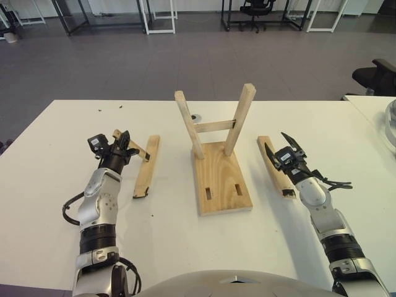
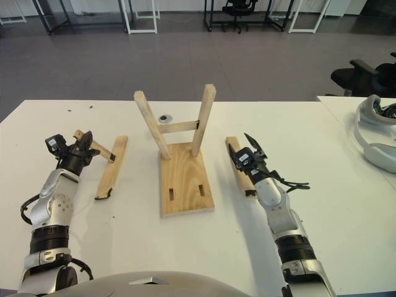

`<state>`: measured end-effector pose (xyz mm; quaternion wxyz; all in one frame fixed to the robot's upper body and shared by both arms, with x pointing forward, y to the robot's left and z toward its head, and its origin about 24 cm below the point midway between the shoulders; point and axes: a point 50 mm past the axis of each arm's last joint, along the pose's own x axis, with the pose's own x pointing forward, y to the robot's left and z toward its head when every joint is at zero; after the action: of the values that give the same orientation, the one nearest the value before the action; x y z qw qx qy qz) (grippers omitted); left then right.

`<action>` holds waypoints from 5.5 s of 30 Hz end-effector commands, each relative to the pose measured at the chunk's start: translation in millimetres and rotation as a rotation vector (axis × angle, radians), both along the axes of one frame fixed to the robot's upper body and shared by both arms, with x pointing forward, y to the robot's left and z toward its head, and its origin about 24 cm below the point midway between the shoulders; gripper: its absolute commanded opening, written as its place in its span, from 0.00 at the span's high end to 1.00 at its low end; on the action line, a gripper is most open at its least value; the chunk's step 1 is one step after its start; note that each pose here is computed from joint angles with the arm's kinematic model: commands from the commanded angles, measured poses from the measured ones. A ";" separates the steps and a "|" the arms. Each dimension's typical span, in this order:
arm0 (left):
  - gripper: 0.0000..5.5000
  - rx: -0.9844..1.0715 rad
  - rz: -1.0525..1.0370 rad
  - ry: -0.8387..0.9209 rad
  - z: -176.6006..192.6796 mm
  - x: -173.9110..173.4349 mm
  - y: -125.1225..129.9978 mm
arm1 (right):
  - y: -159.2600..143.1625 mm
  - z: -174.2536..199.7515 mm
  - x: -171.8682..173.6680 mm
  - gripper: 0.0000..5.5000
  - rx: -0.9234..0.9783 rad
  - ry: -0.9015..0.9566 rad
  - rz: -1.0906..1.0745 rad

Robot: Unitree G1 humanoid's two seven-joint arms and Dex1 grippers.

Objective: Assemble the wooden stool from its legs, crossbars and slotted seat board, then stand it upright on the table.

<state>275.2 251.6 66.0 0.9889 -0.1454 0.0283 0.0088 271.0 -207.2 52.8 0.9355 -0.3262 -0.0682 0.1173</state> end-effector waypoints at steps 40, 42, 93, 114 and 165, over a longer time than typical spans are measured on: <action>0.41 0.451 -0.307 0.540 -23.0 -46.3 10.2 | 0.9 -5.0 0.5 0.46 -0.029 -0.010 -0.045; 0.48 0.456 -0.308 0.562 -28.1 -49.0 10.8 | 0.4 -5.2 0.4 0.46 -0.030 -0.010 -0.047; 0.41 0.352 -0.917 -0.286 92.3 -49.7 -140.0 | 30.5 94.0 -57.9 0.81 1.394 0.310 0.243; 0.18 0.470 -0.577 0.145 -13.4 -54.9 -78.3 | -25.6 84.7 -78.6 0.81 1.471 0.132 -0.004; 0.18 0.253 -0.741 0.161 0.4 -43.2 -127.4 | 24.0 95.8 -43.2 0.64 0.778 0.114 0.073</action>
<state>228.8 120.9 66.0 0.9260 -0.0097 0.1582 -0.3428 223.3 -184.1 129.8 0.9900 0.0705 -0.0310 0.1181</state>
